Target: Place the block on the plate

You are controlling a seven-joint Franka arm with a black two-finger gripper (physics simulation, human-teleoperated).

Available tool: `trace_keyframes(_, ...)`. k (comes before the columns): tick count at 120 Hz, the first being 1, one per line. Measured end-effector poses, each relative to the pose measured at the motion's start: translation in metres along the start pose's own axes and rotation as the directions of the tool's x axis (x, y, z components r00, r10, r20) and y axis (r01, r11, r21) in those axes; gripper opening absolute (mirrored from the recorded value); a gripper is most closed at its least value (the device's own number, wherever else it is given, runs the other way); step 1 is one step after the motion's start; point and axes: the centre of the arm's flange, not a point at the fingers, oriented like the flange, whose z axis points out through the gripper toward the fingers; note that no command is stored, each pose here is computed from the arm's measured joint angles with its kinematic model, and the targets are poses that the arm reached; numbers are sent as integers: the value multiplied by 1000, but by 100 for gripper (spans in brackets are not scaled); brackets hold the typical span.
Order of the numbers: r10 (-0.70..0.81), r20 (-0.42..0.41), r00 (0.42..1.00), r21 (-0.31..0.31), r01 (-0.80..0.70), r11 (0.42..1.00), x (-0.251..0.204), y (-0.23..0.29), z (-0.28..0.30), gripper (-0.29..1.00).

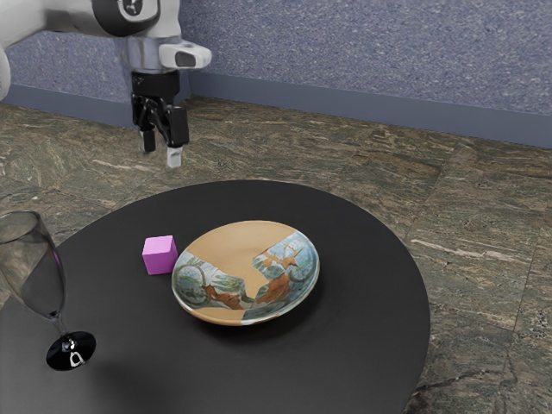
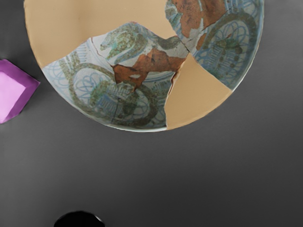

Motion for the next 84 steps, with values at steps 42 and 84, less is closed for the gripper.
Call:
trace_keyframes(42,144,-133,981,68,-136,988,23,-26,0,70)
trace_keyframes(84,262,-74,962,47,-259,965,61,-61,144,70)
